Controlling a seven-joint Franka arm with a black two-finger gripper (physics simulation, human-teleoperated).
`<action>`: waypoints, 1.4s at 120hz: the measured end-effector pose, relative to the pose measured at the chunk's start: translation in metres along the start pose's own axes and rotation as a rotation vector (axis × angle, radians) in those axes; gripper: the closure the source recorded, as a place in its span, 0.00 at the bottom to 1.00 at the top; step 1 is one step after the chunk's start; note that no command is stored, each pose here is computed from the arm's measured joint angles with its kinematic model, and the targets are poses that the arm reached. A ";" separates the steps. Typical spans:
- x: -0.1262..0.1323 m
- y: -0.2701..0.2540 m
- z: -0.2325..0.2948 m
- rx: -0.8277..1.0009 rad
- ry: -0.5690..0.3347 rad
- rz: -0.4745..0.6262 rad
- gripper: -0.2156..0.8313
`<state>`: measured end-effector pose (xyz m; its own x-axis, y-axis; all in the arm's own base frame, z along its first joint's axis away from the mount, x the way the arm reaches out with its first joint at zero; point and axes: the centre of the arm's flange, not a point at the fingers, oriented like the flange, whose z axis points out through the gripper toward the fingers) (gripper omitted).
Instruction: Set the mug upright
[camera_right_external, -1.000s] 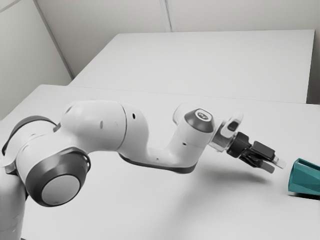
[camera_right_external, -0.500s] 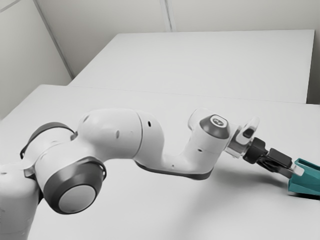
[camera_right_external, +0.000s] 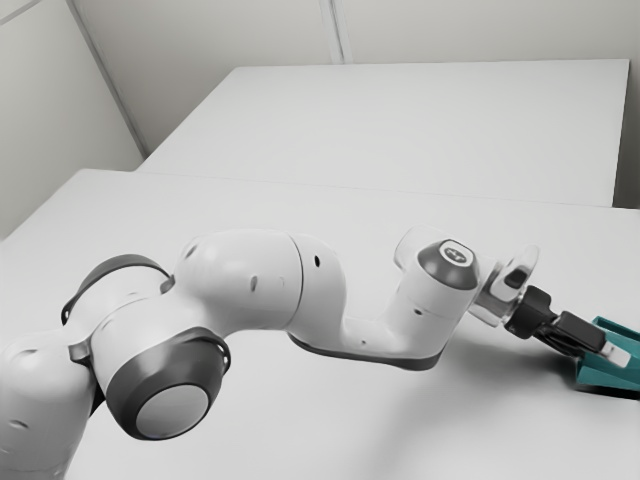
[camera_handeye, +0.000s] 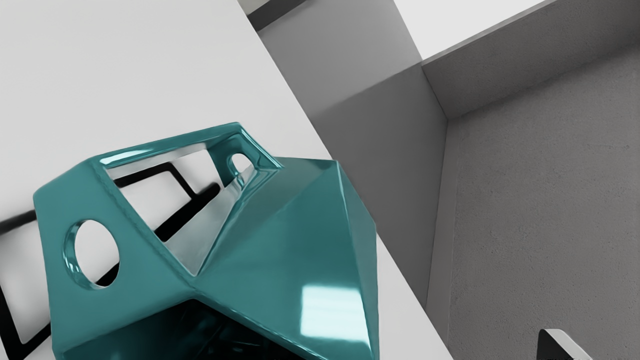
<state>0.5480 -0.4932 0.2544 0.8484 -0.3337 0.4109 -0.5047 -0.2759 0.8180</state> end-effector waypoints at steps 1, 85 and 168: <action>0.000 0.000 0.000 0.000 0.000 0.000 0.33; 0.004 0.008 -0.003 0.012 0.003 0.034 0.93; 0.043 0.062 -0.179 0.333 -0.144 0.250 0.96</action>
<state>0.5816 -0.3636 0.3947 0.6745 -0.5431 0.5001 -0.7357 -0.4381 0.5165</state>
